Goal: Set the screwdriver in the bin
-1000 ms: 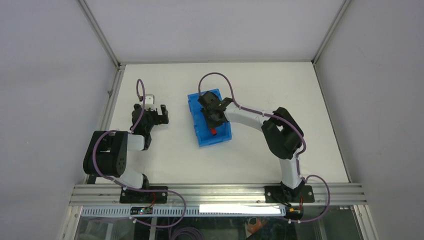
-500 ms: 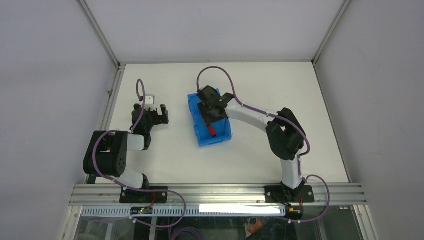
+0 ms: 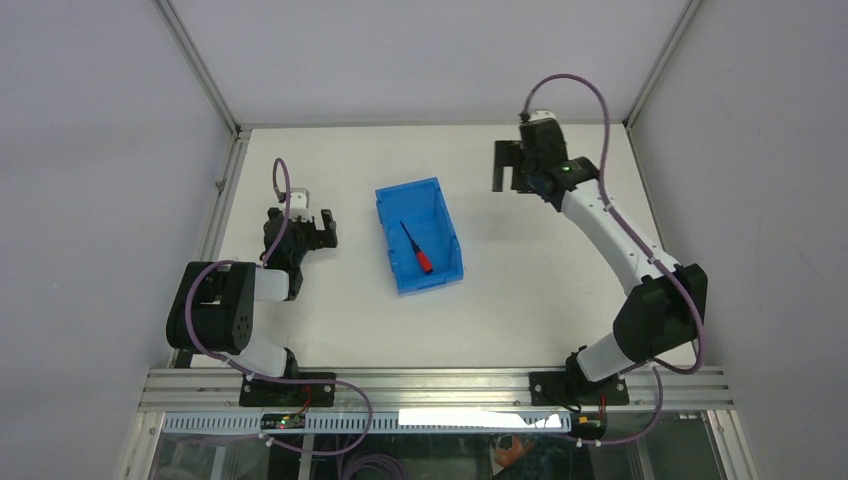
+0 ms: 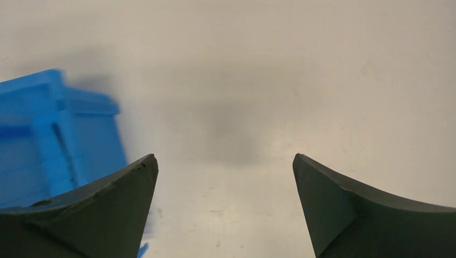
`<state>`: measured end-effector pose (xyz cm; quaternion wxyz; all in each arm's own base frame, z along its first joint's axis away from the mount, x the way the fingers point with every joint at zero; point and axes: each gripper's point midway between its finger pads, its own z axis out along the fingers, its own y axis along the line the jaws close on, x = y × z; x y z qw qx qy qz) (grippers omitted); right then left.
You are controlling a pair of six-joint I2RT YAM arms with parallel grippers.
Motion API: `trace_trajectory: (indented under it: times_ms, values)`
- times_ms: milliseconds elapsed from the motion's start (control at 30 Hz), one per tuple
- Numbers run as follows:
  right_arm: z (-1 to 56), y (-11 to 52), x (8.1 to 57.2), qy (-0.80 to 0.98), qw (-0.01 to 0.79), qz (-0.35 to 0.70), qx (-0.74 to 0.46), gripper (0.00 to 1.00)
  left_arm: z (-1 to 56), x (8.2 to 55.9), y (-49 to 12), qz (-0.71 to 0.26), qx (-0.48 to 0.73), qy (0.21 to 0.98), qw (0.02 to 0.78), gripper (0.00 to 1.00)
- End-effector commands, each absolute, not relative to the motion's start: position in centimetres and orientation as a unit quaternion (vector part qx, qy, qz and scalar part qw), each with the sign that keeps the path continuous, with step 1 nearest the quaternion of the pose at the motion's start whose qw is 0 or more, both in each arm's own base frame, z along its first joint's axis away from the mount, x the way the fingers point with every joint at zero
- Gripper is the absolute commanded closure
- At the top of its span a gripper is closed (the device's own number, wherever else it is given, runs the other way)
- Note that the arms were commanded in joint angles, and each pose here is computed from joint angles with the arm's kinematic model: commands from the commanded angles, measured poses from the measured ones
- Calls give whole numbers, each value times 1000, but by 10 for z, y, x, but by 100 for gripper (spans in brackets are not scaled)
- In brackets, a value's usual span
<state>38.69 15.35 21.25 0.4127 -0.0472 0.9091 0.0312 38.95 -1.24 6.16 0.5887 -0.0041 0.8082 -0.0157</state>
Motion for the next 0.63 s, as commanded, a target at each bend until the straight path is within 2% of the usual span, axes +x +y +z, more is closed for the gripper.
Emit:
trace_trajectory:
  times_ms: [0,133,233,600]
  values:
    - [208,65,380,914,403,-2,48,1,79,394,-16,-26,-8,791,611,1]
    - [198,-4,373,911,387,-39,136,1,79,394,-17,-27,-7,791,611,1]
    - [193,-32,366,910,374,-49,175,1,78,394,-16,-27,-8,791,611,1]
    - [203,-39,360,896,405,-53,176,1,78,394,-16,-26,-8,791,611,1]
